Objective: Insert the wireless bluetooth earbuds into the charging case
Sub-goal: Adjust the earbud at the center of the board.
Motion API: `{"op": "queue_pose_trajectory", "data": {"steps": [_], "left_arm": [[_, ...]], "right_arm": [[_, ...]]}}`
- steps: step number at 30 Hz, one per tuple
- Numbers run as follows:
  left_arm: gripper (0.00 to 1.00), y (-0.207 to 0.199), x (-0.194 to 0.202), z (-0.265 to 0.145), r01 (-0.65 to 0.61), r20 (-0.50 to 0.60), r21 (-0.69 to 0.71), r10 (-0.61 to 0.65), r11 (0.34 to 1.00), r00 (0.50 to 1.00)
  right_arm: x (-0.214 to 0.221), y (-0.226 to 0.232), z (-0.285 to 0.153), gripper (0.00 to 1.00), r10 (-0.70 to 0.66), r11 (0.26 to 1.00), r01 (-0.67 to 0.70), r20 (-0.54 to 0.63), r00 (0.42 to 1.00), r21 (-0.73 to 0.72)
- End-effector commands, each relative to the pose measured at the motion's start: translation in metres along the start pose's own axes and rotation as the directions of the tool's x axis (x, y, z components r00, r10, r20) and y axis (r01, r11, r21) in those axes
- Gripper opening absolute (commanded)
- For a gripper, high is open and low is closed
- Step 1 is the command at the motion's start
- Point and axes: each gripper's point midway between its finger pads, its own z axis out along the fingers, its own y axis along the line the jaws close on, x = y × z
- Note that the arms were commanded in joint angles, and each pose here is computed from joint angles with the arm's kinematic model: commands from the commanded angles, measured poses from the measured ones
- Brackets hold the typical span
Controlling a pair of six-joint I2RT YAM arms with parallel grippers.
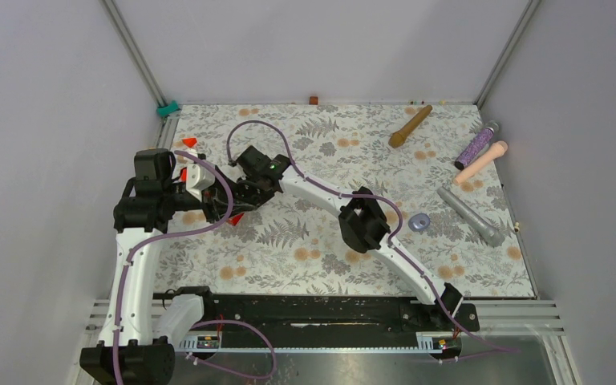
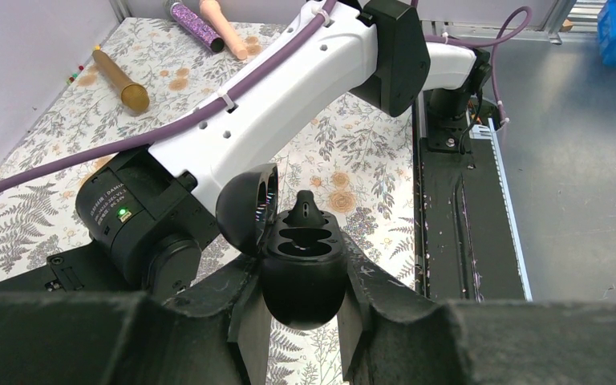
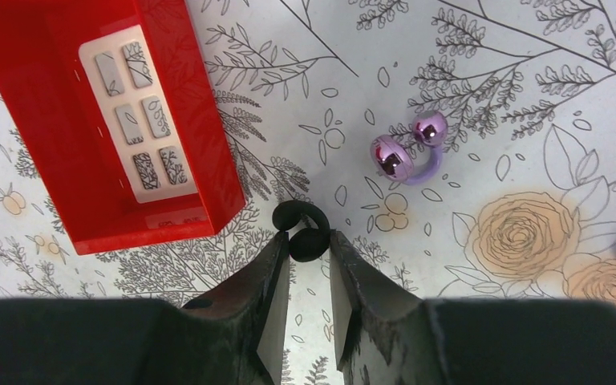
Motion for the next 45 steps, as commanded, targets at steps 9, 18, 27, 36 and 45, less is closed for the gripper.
{"op": "queue_pose_trajectory", "data": {"steps": [9,18,27,36,45], "left_arm": [[0.00,-0.008,-0.018,-0.002,-0.079,0.053,0.029,0.078,0.996,0.996],[0.00,-0.003,-0.015,-0.002,-0.067,0.051,0.028,0.066,0.997,0.997],[0.00,0.006,-0.013,-0.004,-0.064,0.001,-0.030,0.064,0.997,0.998],[0.00,0.008,0.006,-0.005,-0.030,-0.033,-0.059,0.028,0.998,0.999],[0.00,0.000,0.013,-0.007,-0.068,-0.037,-0.075,0.066,0.995,0.997]], "right_arm": [[-0.037,-0.009,-0.077,0.26,-0.086,0.992,0.077,0.092,0.992,0.097],[-0.003,-0.078,-0.130,0.26,-0.007,0.988,-0.002,0.057,0.998,0.155],[0.064,-0.186,-0.168,0.26,0.125,0.944,-0.139,0.067,0.990,0.298],[0.100,-0.212,-0.141,0.26,0.343,0.891,-0.336,0.031,0.939,0.304],[0.115,-0.204,-0.123,0.27,0.536,0.808,-0.528,0.046,0.843,0.262]]}}
